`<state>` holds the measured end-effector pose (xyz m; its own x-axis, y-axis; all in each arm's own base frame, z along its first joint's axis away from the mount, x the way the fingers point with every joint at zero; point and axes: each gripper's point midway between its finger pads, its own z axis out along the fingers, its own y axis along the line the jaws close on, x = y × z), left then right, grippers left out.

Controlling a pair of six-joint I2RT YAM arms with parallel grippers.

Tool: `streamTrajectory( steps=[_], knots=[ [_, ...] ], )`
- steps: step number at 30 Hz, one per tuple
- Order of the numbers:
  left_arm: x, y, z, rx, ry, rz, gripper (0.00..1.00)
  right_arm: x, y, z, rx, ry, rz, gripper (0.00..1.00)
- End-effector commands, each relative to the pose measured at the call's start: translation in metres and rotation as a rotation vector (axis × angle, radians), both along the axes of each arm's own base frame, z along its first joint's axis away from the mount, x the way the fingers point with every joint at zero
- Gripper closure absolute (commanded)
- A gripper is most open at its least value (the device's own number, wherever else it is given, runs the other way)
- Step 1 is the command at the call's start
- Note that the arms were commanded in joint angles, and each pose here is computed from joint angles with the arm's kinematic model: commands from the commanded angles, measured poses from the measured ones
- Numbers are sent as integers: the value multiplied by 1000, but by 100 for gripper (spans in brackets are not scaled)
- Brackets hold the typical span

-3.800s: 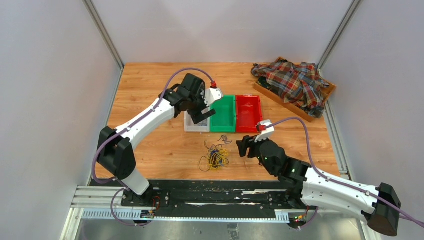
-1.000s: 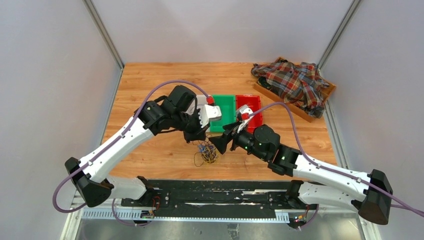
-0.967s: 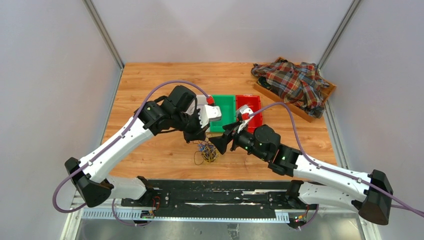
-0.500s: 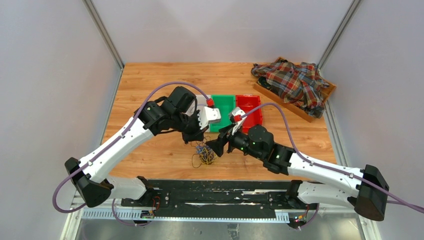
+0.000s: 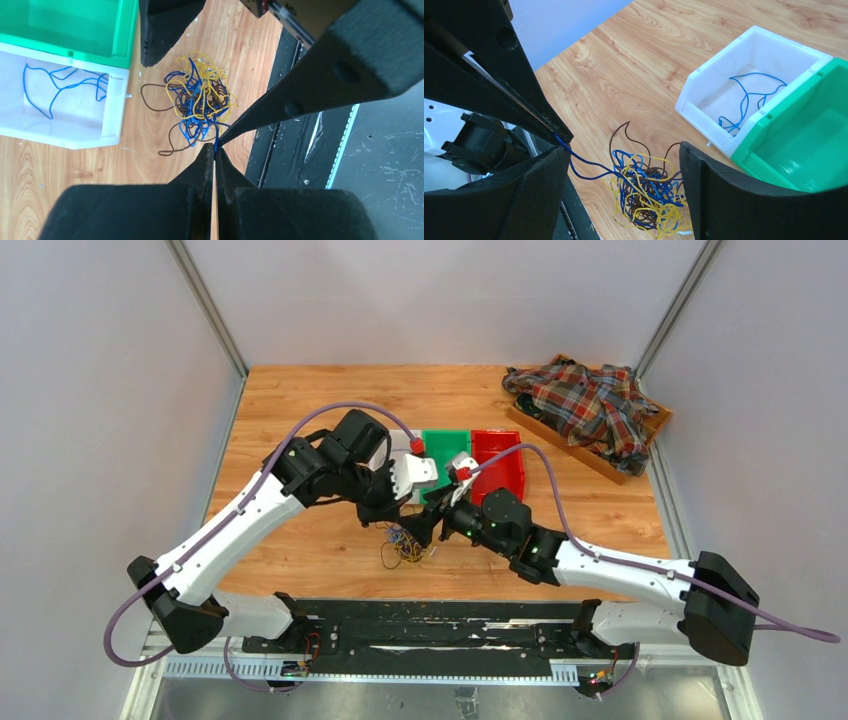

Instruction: Untangle the cables

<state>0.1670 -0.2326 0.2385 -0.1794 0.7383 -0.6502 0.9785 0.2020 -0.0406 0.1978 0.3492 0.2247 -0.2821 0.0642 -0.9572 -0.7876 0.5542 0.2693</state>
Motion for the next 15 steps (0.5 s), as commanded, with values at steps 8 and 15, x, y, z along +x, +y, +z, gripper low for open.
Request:
streamTrajectory(
  steps=[8,15],
  knots=[
    [-30,-12,55,-143,20,-151,99,24,33,-20,-1,-43,-25,21],
    [-38,-12,78,-165,28,-176,99,33,55,-38,31,-14,-25,24]
  ],
)
